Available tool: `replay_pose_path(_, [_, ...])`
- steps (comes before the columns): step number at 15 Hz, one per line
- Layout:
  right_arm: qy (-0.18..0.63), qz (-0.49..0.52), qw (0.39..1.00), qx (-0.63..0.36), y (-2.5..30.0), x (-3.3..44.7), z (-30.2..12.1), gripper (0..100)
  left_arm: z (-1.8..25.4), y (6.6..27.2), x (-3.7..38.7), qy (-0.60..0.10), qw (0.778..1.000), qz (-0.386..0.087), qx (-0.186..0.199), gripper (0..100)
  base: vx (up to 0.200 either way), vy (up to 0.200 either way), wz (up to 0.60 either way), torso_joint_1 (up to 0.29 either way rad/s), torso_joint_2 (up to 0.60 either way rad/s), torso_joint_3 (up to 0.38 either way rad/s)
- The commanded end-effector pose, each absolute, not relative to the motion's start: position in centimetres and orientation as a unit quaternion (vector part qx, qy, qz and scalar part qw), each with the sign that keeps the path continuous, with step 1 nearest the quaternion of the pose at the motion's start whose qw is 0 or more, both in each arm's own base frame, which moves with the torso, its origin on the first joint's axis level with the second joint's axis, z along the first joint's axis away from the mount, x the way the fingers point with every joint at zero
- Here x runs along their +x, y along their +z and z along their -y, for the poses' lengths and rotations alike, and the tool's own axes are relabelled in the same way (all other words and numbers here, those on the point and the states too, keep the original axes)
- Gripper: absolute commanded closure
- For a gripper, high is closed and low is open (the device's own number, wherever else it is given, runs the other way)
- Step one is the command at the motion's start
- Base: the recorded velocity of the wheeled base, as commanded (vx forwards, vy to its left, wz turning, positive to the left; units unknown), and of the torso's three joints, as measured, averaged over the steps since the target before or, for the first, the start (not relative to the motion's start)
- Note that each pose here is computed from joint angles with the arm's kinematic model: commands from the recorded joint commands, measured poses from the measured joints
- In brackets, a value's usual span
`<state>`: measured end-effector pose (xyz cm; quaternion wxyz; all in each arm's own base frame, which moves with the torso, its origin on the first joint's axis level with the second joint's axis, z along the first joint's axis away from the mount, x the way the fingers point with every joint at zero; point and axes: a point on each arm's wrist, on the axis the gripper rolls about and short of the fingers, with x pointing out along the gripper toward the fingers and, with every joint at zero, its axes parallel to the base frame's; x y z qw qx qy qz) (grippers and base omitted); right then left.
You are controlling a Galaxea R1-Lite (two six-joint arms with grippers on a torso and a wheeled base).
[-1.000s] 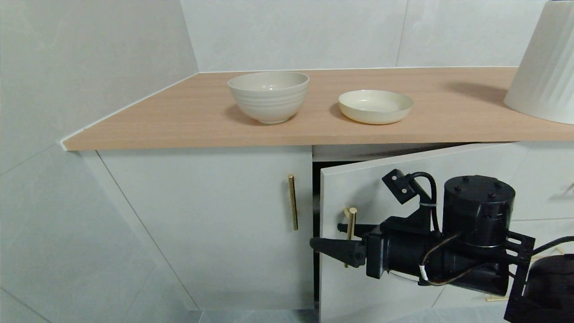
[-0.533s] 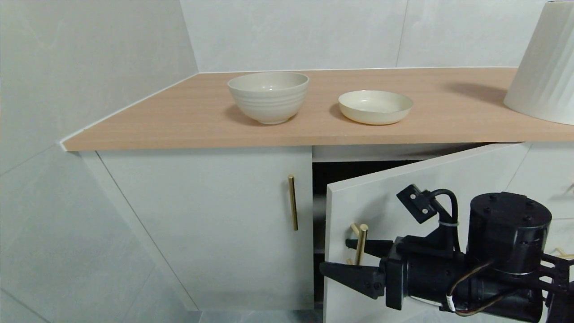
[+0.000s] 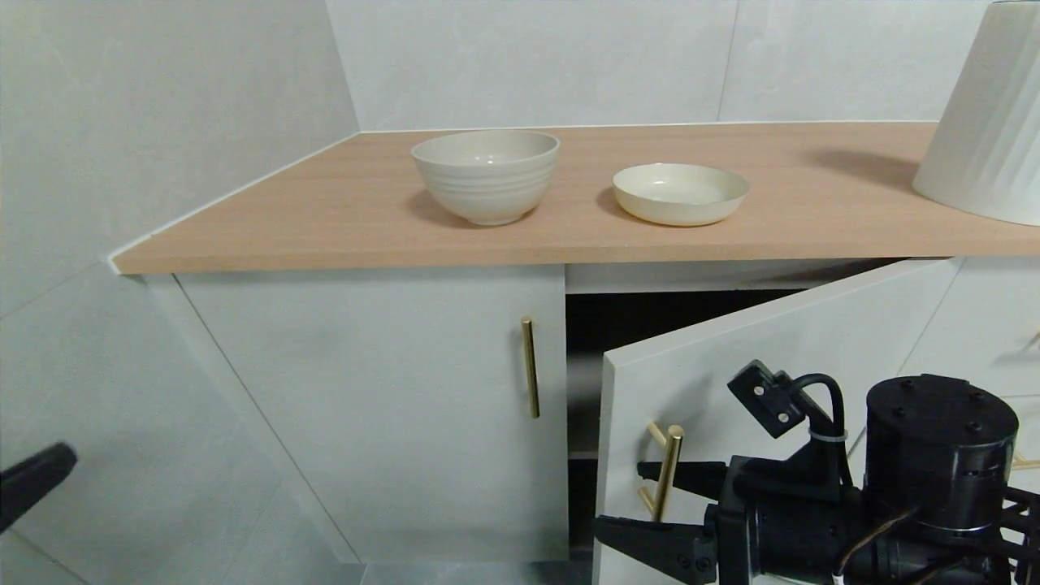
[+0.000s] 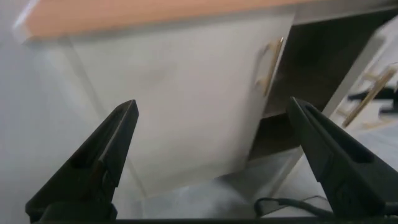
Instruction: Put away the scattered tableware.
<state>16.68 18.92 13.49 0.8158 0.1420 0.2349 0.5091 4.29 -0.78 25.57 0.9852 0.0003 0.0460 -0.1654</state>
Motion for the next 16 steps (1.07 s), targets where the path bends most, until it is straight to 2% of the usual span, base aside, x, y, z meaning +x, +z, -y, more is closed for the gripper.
replay_pose_path(1, [0.511, -0.235, 0.815, 0.141, 13.5, 16.6, -19.0, 0, 2.0, 26.0, 10.8, -0.222, 0.968, -0.116, -0.017, 0, 0.0, 0.0, 0.0, 0.0, 0.0, 0.0])
replay_pose_path(4, [0.513, -0.236, 0.813, 0.141, 13.4, 16.6, -19.1, 0, 5.5, 24.5, 12.6, -0.324, 0.928, -0.174, -0.062, 0, 0.0, 0.0, 0.0, 0.0, 0.0, 0.0])
replay_pose_path(5, [0.512, -0.239, 0.813, 0.14, 13.3, 16.6, -19.1, 0, 6.2, 24.2, 13.3, -0.333, 0.923, -0.181, -0.067, 0, 0.0, 0.0, 0.0, 0.0, 0.0, 0.0])
replay_pose_path(6, [0.512, -0.239, 0.813, 0.14, 13.3, 16.6, -19.1, 0, 6.8, 23.9, 14.5, -0.337, 0.921, -0.184, -0.067, 100, 0.0, 0.0, 0.0, 0.0, 0.0, 0.0])
replay_pose_path(8, [0.512, -0.239, 0.813, 0.139, 13.3, 16.6, -19.1, 0, 7.9, 23.0, 16.4, -0.345, 0.917, -0.191, -0.062, 100, 0.0, 0.0, 0.0, 0.0, 0.0, 0.0])
replay_pose_path(11, [0.511, -0.238, 0.814, 0.139, 13.3, 16.6, -19.1, 0, 10.5, 21.3, 17.4, -0.391, 0.897, -0.198, -0.052, 100, 0.0, 0.0, 0.0, 0.0, 0.0, 0.0])
replay_pose_path(13, [0.511, -0.237, 0.814, 0.14, 13.4, 16.6, -19.1, 0, 13.1, 18.8, 19.1, -0.418, 0.885, -0.203, -0.045, 100, 0.0, 0.0, 0.0, 0.0, 0.0, 0.0])
replay_pose_path(16, [0.51, -0.235, 0.815, 0.14, 13.5, 16.6, -19.0, 0, 15.4, 14.7, 22.4, -0.422, 0.886, -0.185, -0.048, 100, 0.0, 0.0, 0.0, 0.0, 0.0, 0.0])
